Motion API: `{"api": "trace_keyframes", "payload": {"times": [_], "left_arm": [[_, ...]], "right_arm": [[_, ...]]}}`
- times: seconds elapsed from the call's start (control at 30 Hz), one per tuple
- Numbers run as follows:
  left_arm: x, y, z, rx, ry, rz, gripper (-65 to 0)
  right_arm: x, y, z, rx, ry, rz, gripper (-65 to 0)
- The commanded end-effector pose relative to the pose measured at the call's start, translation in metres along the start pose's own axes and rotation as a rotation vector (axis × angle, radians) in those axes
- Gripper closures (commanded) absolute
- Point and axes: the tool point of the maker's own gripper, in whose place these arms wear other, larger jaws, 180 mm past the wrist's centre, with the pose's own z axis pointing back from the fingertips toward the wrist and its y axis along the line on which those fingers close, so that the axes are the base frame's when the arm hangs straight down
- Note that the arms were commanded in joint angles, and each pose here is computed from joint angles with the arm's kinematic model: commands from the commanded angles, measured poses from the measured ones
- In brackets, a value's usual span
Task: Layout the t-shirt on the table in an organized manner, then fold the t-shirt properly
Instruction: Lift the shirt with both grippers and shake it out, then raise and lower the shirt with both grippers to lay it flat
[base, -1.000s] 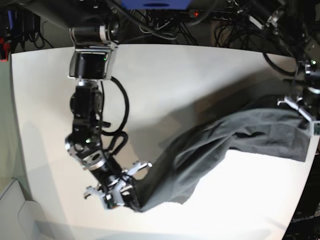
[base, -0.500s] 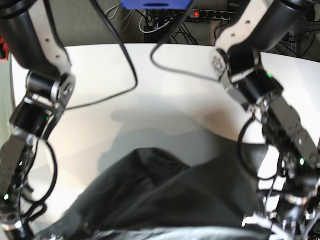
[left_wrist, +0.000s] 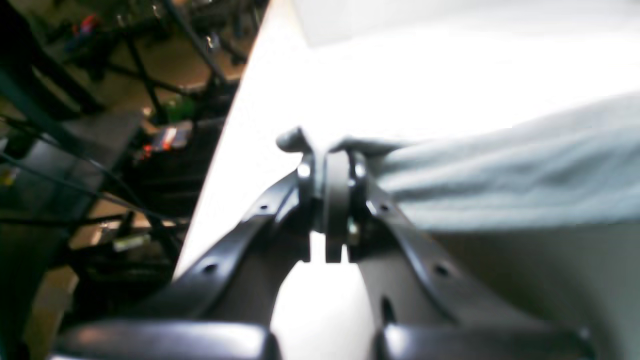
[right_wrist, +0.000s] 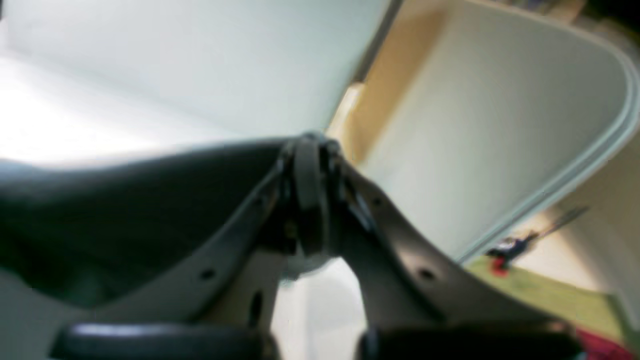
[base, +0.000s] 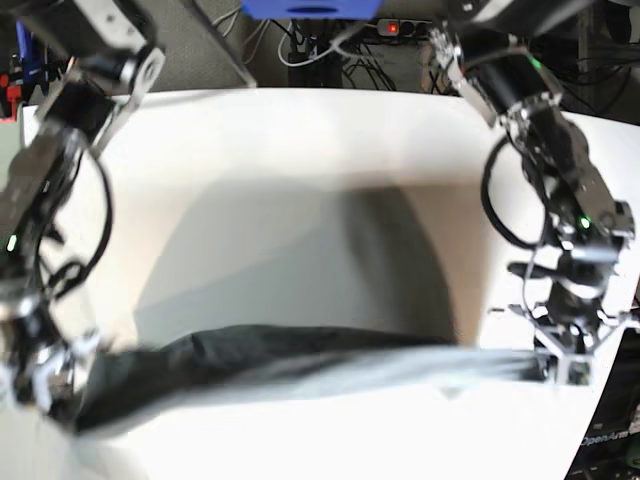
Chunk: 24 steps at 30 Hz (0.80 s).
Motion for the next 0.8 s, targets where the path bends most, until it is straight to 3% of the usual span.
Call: {"api": "trace_keyframes", "payload": {"times": [0.0,0.13,0.37,0.53,0.67,0.77], "left_arm": [[0.012,0.005,0.011,0.014,-0.063,-0.018,-0.1],[-0.044,-0.003,0.026,-0.015,0.073,-0.061,-0.1],[-0.119,-0.018,0.056,-0.071,0.263,-0.093,-0.1],[-0.13,-0.016,0.063,-0.08,0.293,-0.12,-0.1],[-0.115,-0.013,0.054,-0.066,0.262,-0.12,-0.1],[-0.103,-0.01,0.048,-0.054,0.232,-0.117,-0.1]], "right_arm": [[0.017,0.0,0.013,-0.006,-0.071,0.006,0.0],[-0.027,0.042,0.049,0.069,0.032,-0.062,0.0],[-0.082,0.075,0.095,0.16,0.181,-0.131,0.0],[-0.095,0.081,0.107,0.176,0.229,-0.133,0.0],[-0.088,0.077,0.1,0.166,0.204,-0.123,0.0],[-0.094,0.071,0.099,0.169,0.249,-0.093,0.0]]}}
